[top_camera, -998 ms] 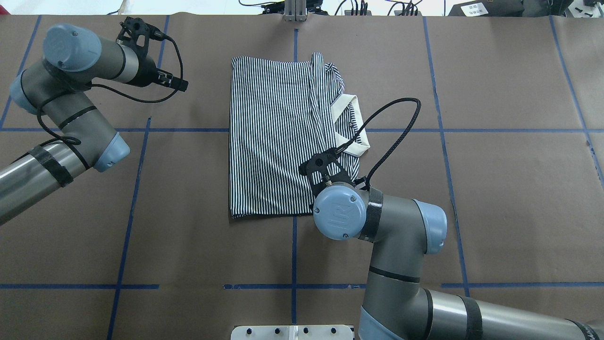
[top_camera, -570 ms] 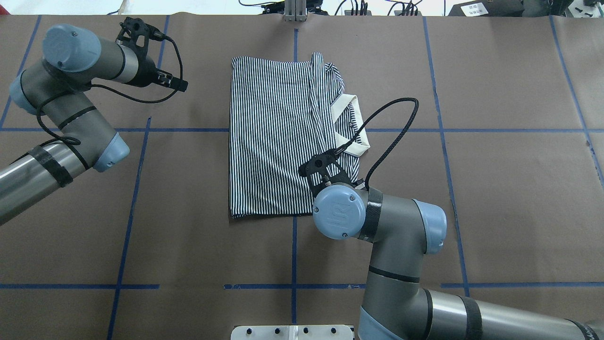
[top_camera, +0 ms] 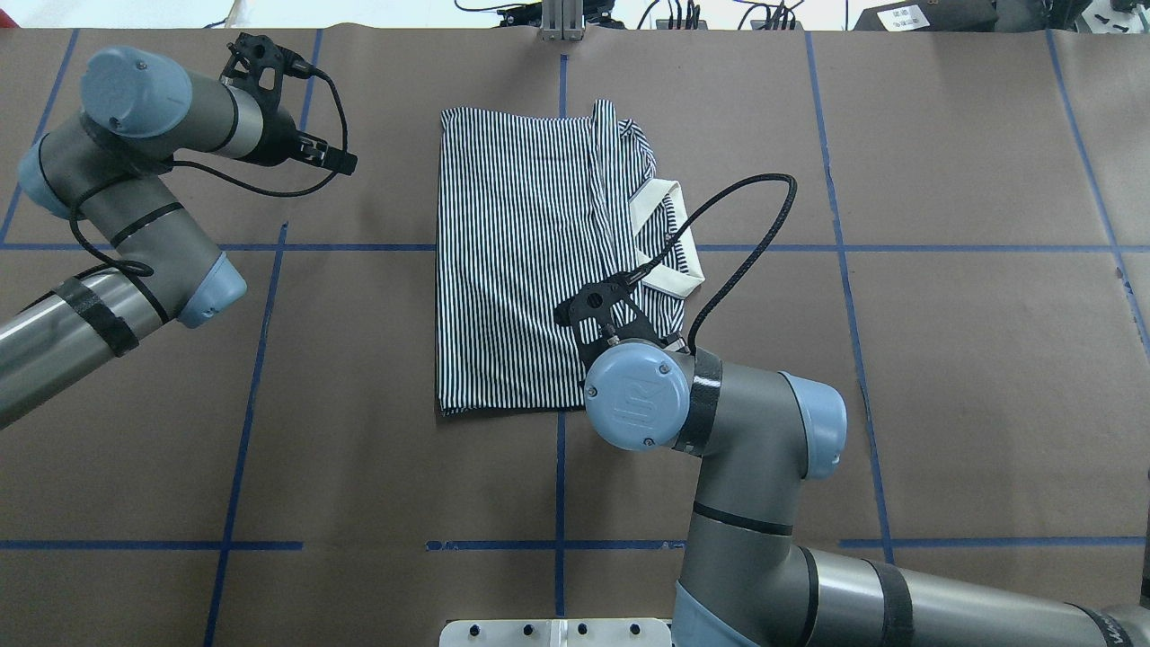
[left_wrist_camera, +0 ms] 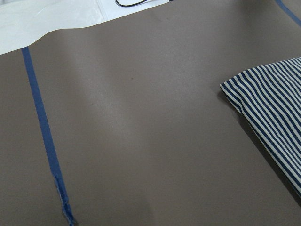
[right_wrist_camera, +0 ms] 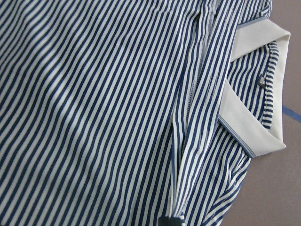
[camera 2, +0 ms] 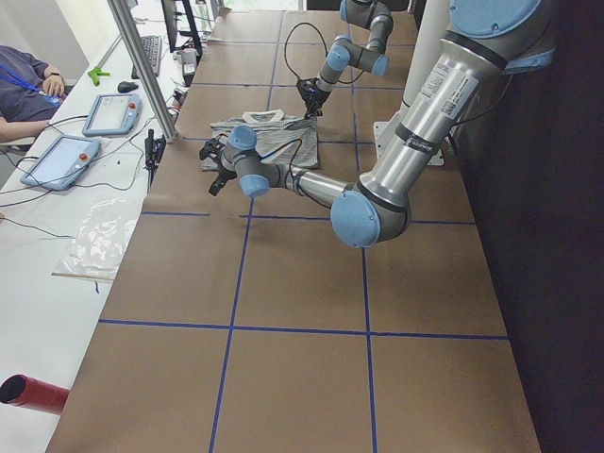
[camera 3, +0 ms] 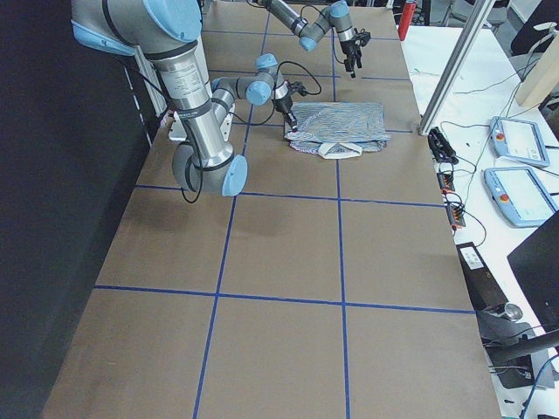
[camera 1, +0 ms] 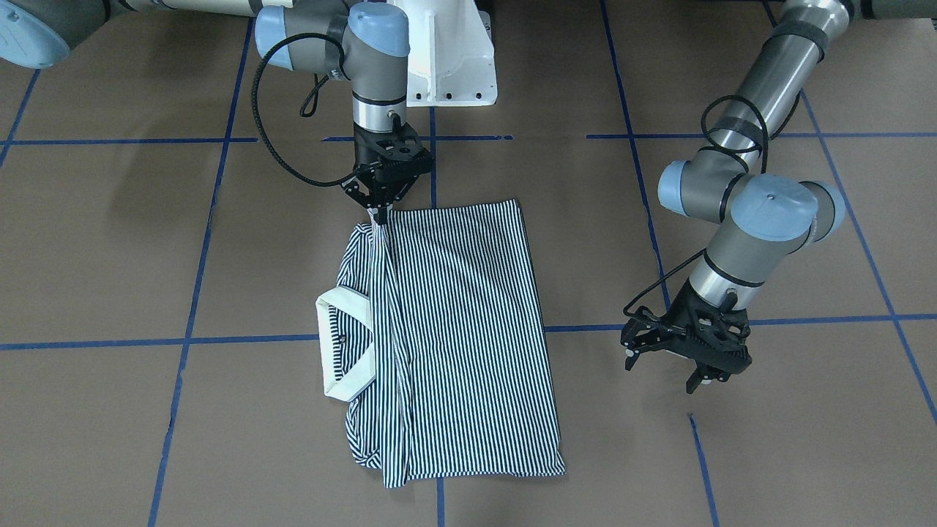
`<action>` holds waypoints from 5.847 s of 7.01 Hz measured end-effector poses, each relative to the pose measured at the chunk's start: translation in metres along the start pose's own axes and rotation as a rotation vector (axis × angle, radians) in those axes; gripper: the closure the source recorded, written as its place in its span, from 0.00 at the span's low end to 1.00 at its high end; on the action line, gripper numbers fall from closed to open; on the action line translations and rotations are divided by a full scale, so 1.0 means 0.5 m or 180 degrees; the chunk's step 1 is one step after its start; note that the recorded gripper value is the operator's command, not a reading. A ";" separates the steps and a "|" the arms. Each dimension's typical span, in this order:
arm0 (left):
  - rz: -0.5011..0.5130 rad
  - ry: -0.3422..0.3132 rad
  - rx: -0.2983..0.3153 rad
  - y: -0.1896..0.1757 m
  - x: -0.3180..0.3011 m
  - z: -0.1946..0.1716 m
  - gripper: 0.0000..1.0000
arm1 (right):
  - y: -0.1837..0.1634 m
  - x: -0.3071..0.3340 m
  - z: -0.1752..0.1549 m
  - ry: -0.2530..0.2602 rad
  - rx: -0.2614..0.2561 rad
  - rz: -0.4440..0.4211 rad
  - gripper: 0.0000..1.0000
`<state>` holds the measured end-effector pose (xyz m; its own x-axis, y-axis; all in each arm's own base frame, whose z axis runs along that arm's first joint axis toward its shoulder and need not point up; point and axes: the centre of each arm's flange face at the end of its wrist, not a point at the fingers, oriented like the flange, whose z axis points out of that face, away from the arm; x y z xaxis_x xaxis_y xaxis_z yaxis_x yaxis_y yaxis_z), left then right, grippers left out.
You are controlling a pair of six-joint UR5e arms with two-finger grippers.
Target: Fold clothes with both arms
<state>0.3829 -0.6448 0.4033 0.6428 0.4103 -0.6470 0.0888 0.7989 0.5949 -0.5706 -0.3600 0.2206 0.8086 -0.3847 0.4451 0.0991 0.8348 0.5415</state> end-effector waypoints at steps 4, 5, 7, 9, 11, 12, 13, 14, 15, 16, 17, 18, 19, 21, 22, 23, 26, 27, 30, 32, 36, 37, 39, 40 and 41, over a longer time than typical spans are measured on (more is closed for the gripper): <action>0.0003 0.0005 0.0002 0.002 0.001 0.000 0.00 | -0.001 0.081 -0.070 -0.0105 0.0177 0.0237 1.00; 0.0003 0.0004 -0.0001 0.004 -0.001 0.001 0.00 | 0.032 0.094 -0.051 -0.0065 0.0114 0.0332 0.73; 0.0002 0.0002 -0.0007 0.007 -0.002 0.002 0.00 | 0.091 0.079 -0.024 -0.0038 -0.0005 0.0449 0.00; 0.0004 0.0004 -0.0010 0.009 -0.001 0.003 0.00 | 0.098 0.075 -0.023 -0.0041 -0.0013 0.0522 0.00; 0.0006 0.0007 -0.0013 0.010 0.000 0.004 0.00 | 0.051 0.096 -0.022 0.0005 0.0058 0.0596 0.01; 0.0007 0.0008 -0.0015 0.010 0.001 0.004 0.00 | 0.002 0.094 -0.008 0.0060 0.0091 0.0633 0.02; 0.0007 0.0007 -0.0017 0.011 0.001 0.005 0.00 | -0.048 0.086 0.017 0.0135 0.0082 0.0628 0.03; 0.0007 0.0008 -0.0020 0.012 0.002 0.005 0.00 | -0.091 0.080 0.048 0.0216 0.0025 0.0604 0.04; 0.0008 0.0008 -0.0022 0.012 0.002 0.006 0.00 | -0.113 0.077 0.078 0.0283 -0.0043 0.0585 0.05; 0.0008 0.0008 -0.0023 0.012 0.003 0.006 0.00 | -0.122 0.076 0.102 0.0340 -0.0101 0.0556 0.06; 0.0008 0.0008 -0.0024 0.013 0.003 0.006 0.00 | -0.123 0.074 0.120 0.0378 -0.0146 0.0526 0.06; 0.0008 0.0008 -0.0024 0.013 0.003 0.006 0.00 | -0.125 0.071 0.132 0.0405 -0.0178 0.0510 0.07; 0.0008 0.0008 -0.0024 0.013 0.003 0.006 0.00 | -0.125 0.070 0.144 0.0434 -0.0206 0.0501 0.07; 0.0009 0.0009 -0.0023 0.013 0.003 0.006 0.00 | -0.123 0.071 0.163 0.0471 -0.0267 0.0431 0.07; 0.0009 0.0010 -0.0022 0.012 0.003 0.006 0.00 | -0.124 0.076 0.167 0.0475 -0.0301 0.0366 0.07; 0.0010 0.0011 -0.0021 0.012 0.003 0.006 0.00 | -0.128 0.090 0.175 0.0489 -0.0348 0.0311 0.07; 0.0012 0.0014 -0.0016 0.011 0.004 0.005 0.00 | -0.152 0.216 0.233 0.0664 -0.0555 0.0120 0.06; 0.0012 0.0015 -0.0016 0.011 0.005 0.005 0.00 | -0.165 0.279 0.242 0.0690 -0.0626 0.0055 0.04; 0.0010 0.0011 -0.0020 0.012 0.004 0.005 0.00 | -0.207 0.374 0.232 0.0665 -0.0627 0.0040 0.01; -0.0051 0.0071 -0.0007 0.003 0.020 -0.008 0.00 | -0.238 0.419 0.208 0.0310 -0.0370 0.0185 0.00; -0.0914 0.0648 -0.0066 0.010 0.227 -0.147 0.00 | -0.152 0.510 0.147 -0.0913 0.0240 0.1220 0.00; -0.1138 0.0775 -0.0079 0.053 0.302 -0.177 0.00 | -0.112 0.530 0.133 -0.1084 0.0249 0.1549 0.00; -0.1722 0.0970 -0.0142 0.167 0.466 -0.206 0.08 | -0.031 0.569 0.098 -0.1389 0.0249 0.2318 0.00; -0.2101 0.1004 -0.0176 0.228 0.545 -0.204 0.25 | 0.005 0.588 0.095 -0.1497 0.0253 0.2527 0.00; -0.2406 0.0973 -0.0214 0.276 0.597 -0.196 0.26 | 0.026 0.601 0.093 -0.1548 0.0265 0.2608 0.00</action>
<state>0.5126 -0.3690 0.2454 0.1908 -0.1557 -0.9692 0.3631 0.9285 -0.0777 -0.3534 -0.4832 0.3944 0.2770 0.1698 0.9457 -0.4475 0.8938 -0.0294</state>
